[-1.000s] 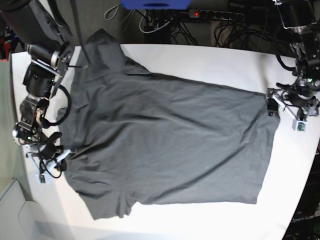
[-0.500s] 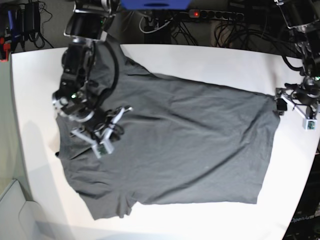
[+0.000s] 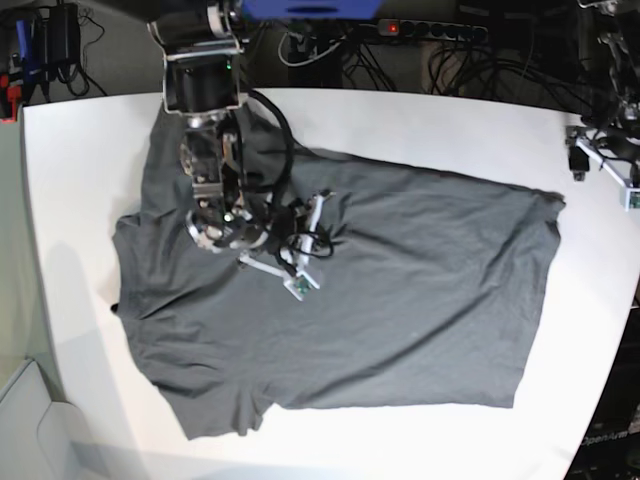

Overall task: Layout the t-shirt on the table in an organized manner, then fold the t-shirt properly
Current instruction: 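Pinch the shirt body with the right gripper and move the left gripper inward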

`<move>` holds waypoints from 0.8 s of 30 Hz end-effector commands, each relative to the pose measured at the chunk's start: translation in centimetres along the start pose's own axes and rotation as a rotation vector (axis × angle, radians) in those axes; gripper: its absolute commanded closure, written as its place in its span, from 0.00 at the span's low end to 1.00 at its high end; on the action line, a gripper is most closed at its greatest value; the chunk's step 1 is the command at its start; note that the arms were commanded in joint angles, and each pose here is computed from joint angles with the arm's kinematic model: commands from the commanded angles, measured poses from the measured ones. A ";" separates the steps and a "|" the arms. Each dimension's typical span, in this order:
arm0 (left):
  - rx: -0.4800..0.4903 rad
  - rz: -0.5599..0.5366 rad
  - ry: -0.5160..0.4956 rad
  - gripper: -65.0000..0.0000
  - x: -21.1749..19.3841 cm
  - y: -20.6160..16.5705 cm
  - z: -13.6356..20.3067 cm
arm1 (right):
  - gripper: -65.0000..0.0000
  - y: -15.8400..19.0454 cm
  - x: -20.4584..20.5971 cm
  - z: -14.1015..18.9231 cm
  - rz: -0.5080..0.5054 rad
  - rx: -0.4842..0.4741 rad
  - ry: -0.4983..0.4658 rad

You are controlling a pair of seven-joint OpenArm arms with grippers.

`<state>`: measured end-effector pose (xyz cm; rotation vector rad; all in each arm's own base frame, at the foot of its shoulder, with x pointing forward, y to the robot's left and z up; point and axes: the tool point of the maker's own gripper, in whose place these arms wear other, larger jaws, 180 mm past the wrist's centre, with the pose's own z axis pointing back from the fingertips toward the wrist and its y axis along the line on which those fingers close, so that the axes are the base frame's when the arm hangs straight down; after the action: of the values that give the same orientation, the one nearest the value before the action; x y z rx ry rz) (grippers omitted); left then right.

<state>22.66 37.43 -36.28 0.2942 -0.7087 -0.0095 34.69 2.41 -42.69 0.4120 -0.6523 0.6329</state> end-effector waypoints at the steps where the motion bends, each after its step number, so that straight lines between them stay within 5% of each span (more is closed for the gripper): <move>1: 0.016 -0.025 -0.059 0.06 1.8 0.8 0.7 | 1.00 -0.6 0.7 0.0 0.012 -0.014 0.007; 6: 0.028 0.019 -0.040 0.06 -0.3 0.7 1.6 | 1.00 -4.1 2.7 0.0 -0.072 -0.041 -0.095; 12: 0.031 0.084 -0.041 0.06 -1.1 0.1 1.7 | 1.00 -12.0 2.9 1.0 -0.247 -0.280 -0.180; 16: 0.018 0.107 -0.039 0.06 -1.4 -0.7 1.5 | 1.00 -14.0 4.3 3.0 -0.276 -0.345 -0.262; 24: -0.066 0.170 -0.107 0.06 1.0 -4.4 0.3 | 1.00 -10.3 7.7 7.9 -0.192 -0.364 -0.460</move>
<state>22.87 32.79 -37.70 0.1624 -0.7961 0.1283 41.68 -6.30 -35.55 0.2634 -1.0606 0.2260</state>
